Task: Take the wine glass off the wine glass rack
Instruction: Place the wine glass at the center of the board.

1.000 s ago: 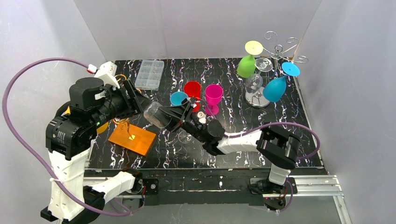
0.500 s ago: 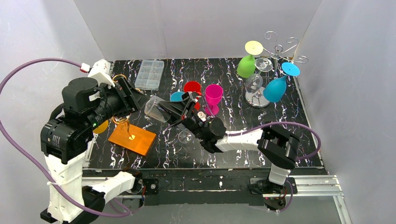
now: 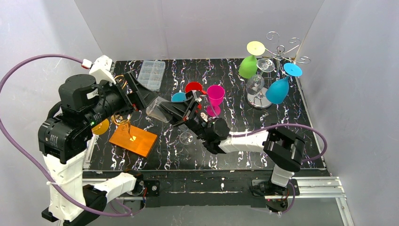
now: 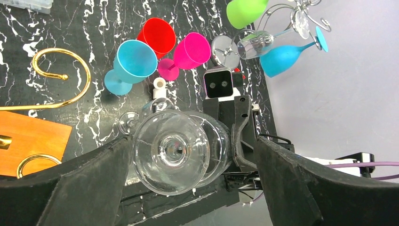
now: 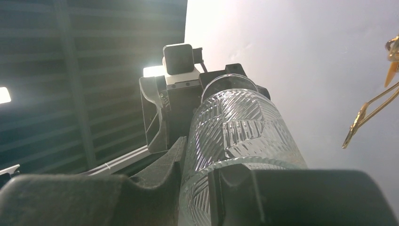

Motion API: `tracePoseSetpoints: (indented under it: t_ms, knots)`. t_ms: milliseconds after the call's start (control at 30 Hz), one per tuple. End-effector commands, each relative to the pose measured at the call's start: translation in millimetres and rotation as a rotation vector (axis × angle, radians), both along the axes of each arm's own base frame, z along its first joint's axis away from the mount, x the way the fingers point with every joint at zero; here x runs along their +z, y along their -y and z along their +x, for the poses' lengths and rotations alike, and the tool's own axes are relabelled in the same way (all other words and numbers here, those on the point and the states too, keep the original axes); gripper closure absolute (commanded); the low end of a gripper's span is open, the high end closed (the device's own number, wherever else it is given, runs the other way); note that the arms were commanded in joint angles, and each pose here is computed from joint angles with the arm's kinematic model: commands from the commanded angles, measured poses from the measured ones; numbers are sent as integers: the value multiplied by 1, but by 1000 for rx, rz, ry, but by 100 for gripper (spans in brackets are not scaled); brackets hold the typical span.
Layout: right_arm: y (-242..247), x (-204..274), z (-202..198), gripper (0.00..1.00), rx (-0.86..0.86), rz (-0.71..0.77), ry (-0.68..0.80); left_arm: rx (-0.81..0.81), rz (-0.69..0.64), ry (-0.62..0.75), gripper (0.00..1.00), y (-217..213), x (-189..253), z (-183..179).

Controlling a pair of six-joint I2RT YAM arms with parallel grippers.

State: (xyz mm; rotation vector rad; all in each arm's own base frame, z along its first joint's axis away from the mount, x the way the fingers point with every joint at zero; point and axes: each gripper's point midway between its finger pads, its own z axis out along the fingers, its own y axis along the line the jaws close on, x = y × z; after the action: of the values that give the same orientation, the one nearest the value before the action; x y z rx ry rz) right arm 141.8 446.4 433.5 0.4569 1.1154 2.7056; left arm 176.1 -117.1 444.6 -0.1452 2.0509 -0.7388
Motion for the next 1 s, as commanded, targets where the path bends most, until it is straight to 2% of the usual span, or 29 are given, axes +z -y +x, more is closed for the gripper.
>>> tracePoseSetpoints:
  t_ms: [0, 500, 667, 967]
  knots:
    - [33, 44, -18, 99, -37, 95, 111, -32, -30, 114, 2, 2, 30, -5]
    - [64, 46, -10, 99, -282, -226, 217, -76, -11, 172, 2, 7, 46, -2]
    - [95, 34, 5, 99, -473, -560, 264, -88, -10, 175, 2, 10, 41, 2]
    - [170, 16, 27, 99, -715, -996, 276, -103, -13, 154, 2, 16, 28, 8]
